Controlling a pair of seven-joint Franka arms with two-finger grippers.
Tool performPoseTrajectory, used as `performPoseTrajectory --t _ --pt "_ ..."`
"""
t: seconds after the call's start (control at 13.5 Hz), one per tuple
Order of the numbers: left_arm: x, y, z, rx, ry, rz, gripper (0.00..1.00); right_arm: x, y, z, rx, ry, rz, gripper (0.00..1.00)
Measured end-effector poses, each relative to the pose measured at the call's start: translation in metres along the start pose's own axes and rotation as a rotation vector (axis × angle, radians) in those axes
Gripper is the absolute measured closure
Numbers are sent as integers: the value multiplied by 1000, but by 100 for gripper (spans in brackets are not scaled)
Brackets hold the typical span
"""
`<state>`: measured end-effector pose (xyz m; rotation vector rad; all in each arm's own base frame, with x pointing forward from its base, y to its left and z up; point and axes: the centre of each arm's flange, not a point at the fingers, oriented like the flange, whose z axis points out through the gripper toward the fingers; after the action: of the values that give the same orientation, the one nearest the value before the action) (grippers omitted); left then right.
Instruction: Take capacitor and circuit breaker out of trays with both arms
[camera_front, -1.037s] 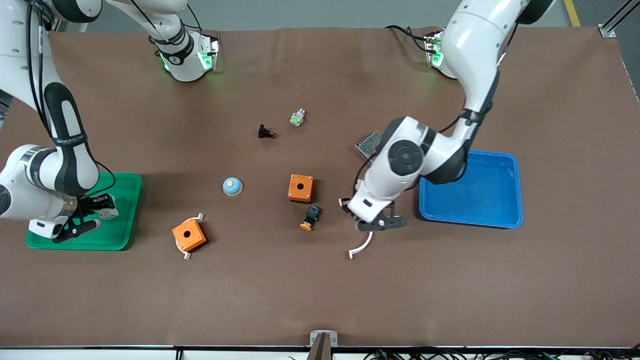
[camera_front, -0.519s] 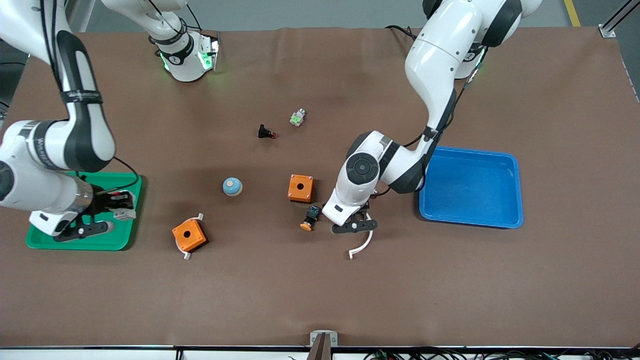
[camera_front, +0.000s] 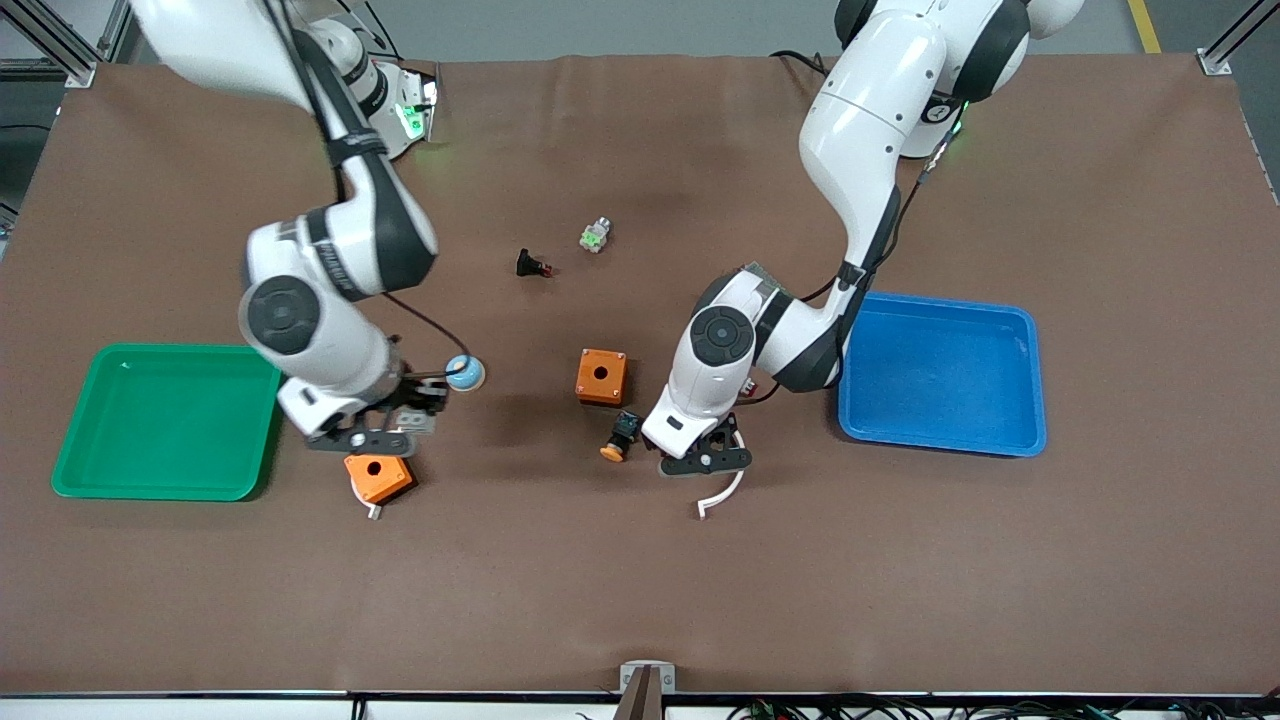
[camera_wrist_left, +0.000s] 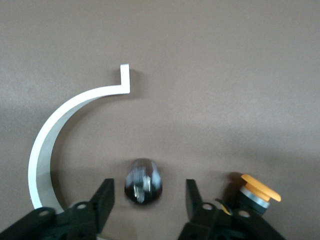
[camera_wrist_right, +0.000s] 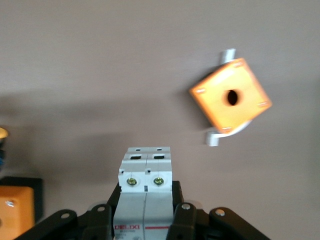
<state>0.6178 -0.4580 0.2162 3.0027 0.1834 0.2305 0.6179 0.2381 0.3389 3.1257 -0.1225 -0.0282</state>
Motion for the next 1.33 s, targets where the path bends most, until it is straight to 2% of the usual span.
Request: performPoseTrajectory --t 0.15,0.22,0.37,0.52,0.74,0.89,1.04,1.19,1.33 --pt "14 -2 -14 -18 31 -16 7 -4 -21 39 8 2 23 60" --pt "29 -8 -30 -32 53 -34 0 -4 -27 63 27 -8 44 60" --pt "62 -33 -70 -41 75 -85 0 -5 -35 106 55 -24 71 60" --pt "83 -56 -110 -25 62 -124 0 -10 -46 132 51 -35 64 60" --pt "96 -83 -154 14 18 -126 0 -9 -52 136 49 -35 60 60" --pt "105 -117 -182 41 -13 -81 0 -7 -52 134 51 -32 61 45" --pt "117 -163 -219 51 -23 -28 0 -3 -52 126 49 -34 63 22" --pt "122 -211 -260 53 -27 4 0 4 -44 96 37 -59 73 1" --pt "115 -243 -299 55 -42 24 0 11 -24 44 33 -90 92 0"
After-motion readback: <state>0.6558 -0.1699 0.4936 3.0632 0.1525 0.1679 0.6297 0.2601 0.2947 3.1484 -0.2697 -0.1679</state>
